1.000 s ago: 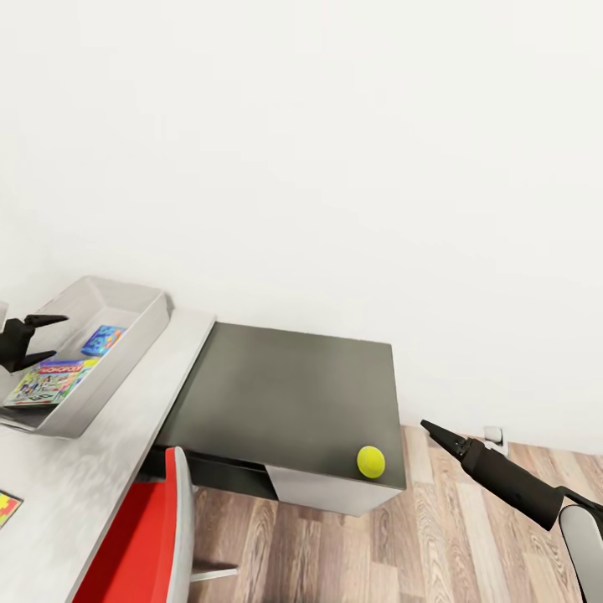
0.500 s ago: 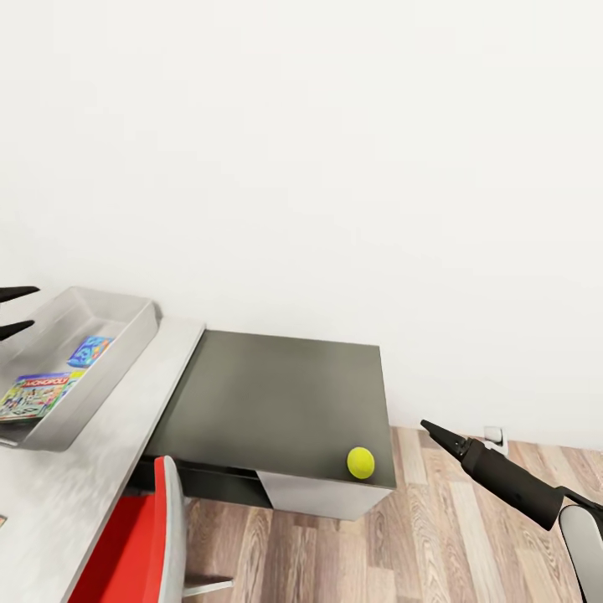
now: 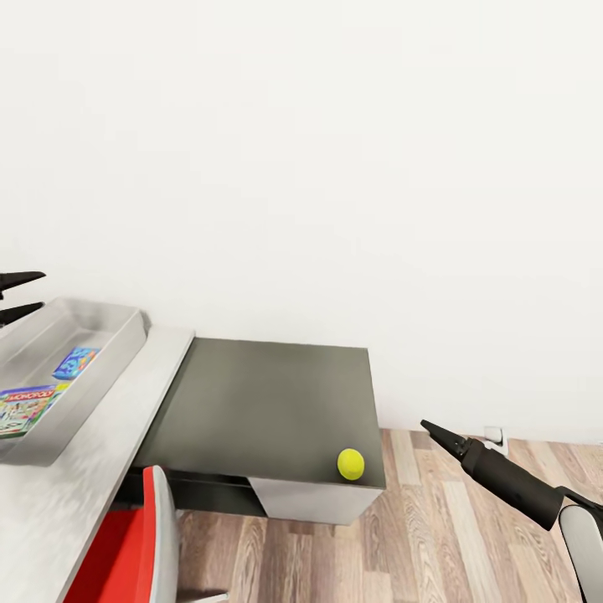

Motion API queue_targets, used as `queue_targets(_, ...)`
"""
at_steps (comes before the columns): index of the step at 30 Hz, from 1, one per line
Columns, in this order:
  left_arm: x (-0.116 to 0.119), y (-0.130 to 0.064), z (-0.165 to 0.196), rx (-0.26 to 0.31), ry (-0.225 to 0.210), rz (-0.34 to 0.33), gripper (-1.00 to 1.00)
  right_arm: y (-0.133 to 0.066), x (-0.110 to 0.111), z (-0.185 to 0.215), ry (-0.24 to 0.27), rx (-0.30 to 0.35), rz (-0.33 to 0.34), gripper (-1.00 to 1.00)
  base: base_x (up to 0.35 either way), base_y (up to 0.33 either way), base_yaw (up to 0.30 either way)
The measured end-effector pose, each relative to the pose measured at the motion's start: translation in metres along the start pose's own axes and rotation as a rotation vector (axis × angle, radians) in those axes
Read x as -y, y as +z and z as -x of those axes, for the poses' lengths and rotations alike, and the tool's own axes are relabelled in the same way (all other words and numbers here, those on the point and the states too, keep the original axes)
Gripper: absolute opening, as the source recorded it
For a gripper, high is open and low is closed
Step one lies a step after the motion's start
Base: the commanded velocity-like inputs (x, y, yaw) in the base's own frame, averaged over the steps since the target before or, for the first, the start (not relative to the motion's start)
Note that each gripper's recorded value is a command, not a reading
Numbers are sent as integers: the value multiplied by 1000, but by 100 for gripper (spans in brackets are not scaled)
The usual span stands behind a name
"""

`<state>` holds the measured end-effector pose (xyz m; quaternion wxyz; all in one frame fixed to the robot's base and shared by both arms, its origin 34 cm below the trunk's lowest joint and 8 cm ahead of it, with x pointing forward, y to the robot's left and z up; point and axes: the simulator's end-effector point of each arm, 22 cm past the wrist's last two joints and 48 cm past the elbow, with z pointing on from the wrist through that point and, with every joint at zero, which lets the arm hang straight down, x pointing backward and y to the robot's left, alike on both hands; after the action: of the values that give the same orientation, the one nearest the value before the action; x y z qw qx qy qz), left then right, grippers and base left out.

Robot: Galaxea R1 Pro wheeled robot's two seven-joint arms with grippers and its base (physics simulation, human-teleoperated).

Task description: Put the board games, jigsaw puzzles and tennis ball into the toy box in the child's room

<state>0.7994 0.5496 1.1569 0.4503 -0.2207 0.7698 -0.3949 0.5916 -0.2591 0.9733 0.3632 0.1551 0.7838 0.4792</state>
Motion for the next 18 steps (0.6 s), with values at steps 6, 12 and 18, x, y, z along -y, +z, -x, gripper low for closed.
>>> queue_targets(6,44,16,-29,-121,116,-93,100,-1,-4,2,-6,4,5,100,0,0,-114)
queue_targets(12,74,28,-72,-248,217,-159,100,-2,-7,4,-11,9,10,100,0,0,-136)
queue_targets(18,94,37,-115,-353,302,-195,100,-3,-11,6,-17,13,15,100,0,0,-154)
